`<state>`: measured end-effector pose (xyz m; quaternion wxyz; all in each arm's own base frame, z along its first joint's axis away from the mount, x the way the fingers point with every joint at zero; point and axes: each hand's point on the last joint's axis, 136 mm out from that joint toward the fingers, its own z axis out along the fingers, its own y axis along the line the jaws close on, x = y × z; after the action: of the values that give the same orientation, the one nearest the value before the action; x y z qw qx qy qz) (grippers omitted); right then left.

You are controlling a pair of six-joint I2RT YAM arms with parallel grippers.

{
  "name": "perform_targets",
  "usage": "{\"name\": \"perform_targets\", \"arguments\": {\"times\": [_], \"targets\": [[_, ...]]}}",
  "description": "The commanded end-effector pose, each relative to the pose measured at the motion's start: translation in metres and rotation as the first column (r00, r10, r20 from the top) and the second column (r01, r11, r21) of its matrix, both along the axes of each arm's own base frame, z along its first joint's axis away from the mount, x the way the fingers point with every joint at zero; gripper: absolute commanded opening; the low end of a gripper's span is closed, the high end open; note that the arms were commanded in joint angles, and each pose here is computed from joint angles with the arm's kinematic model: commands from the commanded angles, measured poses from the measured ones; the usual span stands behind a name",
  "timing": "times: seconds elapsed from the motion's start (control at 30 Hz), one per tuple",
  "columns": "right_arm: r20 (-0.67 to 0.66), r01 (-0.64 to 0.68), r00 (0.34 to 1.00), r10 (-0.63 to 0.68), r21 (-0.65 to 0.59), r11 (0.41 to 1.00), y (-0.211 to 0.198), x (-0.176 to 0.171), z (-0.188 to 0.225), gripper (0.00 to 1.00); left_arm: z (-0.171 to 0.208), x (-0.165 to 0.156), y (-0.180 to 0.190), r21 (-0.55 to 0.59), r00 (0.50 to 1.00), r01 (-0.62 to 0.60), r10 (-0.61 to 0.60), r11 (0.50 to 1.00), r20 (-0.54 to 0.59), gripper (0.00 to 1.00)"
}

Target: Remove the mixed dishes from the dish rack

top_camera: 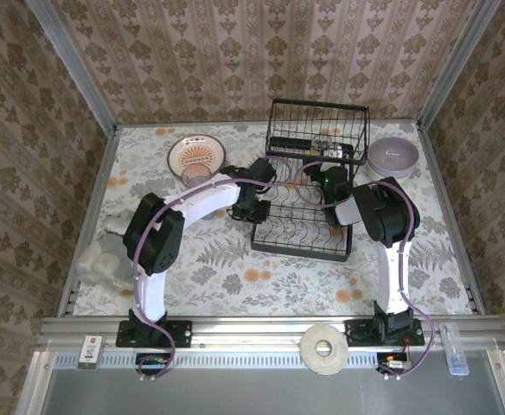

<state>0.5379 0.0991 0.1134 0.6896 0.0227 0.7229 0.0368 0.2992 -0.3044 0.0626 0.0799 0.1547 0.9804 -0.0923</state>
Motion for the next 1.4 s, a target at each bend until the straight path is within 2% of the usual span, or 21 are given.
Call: {"name": "perform_targets", "arguments": {"times": [0.0,0.1,0.27,0.43,1.03,1.37], "targets": [[0.099,-0.387,0.922,0.374,0.213,0.897,0.117,-0.028,0.032,0.13,0.003,0.02,-0.058,-0.211,0.995,0.094,-0.082,0.973,0.064,0.0],[0.111,-0.365,0.931,0.348,0.242,0.899,0.112,-0.024,0.038,0.13,0.004,0.022,-0.059,-0.211,0.994,0.099,-0.087,0.973,0.065,0.0],[0.126,-0.395,0.918,0.375,0.346,0.851,0.117,-0.022,0.045,0.12,0.003,0.026,-0.061,-0.214,0.994,0.093,-0.08,0.972,0.069,0.0],[0.105,-0.355,0.932,0.346,0.444,0.823,0.116,-0.016,0.032,0.11,0.0,0.027,-0.063,-0.22,0.995,0.09,-0.078,0.971,0.06,0.0],[0.071,-0.324,0.937,0.342,0.543,0.775,0.125,-0.024,0.02,0.1,0.0,0.029,-0.065,-0.226,0.995,0.088,-0.075,0.97,0.068,0.0],[0.057,-0.296,0.95,0.308,0.483,0.824,0.111,-0.046,0.027,0.1,-0.01,0.027,-0.054,-0.217,0.997,0.045,-0.03,0.975,0.072,0.0]]}}
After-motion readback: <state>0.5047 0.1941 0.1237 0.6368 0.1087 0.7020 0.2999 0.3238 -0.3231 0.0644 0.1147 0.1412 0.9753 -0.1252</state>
